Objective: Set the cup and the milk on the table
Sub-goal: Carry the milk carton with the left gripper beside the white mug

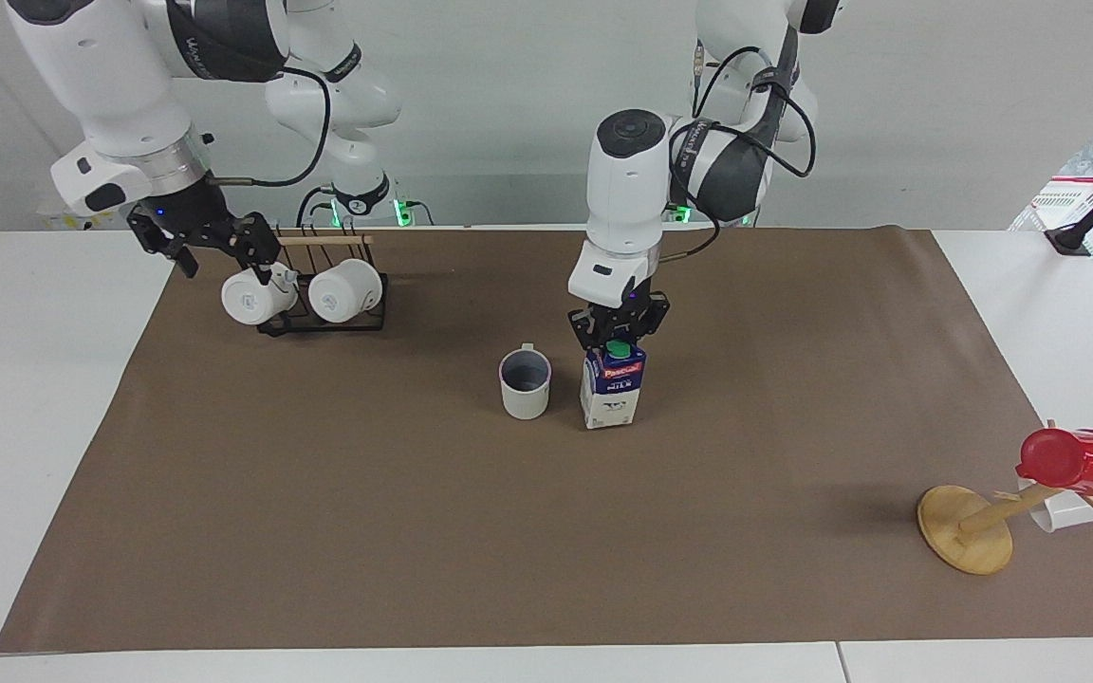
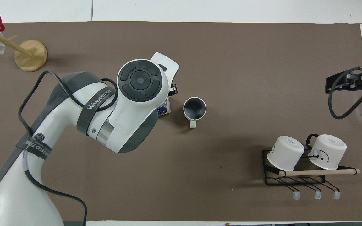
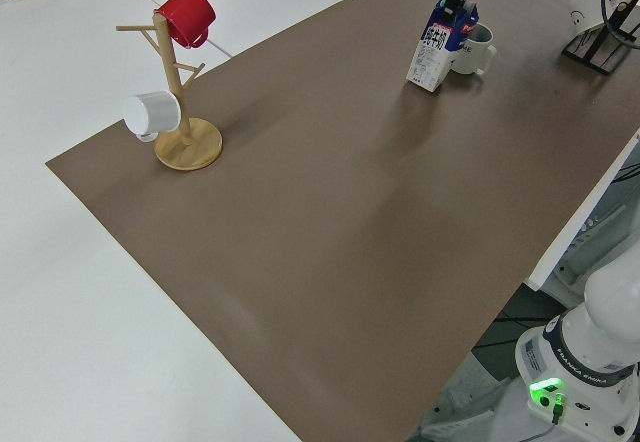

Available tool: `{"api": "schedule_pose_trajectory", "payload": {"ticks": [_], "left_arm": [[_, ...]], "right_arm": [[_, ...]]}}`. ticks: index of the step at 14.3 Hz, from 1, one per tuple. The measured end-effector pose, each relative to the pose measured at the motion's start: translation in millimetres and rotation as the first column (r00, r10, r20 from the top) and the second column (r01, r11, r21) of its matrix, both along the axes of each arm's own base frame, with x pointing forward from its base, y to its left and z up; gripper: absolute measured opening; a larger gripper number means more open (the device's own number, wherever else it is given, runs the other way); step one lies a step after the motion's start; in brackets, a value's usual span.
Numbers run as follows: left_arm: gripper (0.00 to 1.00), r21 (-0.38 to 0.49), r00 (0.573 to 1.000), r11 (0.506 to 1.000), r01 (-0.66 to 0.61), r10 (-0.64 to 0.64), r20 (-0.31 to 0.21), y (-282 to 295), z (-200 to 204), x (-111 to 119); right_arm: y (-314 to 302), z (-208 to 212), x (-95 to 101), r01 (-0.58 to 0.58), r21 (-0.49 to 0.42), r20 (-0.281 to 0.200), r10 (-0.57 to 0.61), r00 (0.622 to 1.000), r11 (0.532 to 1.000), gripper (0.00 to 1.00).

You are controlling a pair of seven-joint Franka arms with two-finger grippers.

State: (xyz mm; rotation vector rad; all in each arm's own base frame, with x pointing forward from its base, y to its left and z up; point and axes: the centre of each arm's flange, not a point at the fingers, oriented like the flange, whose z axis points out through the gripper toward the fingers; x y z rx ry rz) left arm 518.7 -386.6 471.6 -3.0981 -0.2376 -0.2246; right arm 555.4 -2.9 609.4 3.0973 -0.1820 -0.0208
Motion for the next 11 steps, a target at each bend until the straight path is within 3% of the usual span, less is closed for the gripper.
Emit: {"api": "schedule_pose_trajectory", "payload": {"ticks": [11], "left_arm": [[0.41,0.0,1.0,1.0,-0.018,0.017,0.007,-36.1,-14.8,-22.3]], "right_arm": [[0.0,-1.8,-0.6,-0.003,0.0,-0.004,0.003,1.0,1.0,1.0]]}}
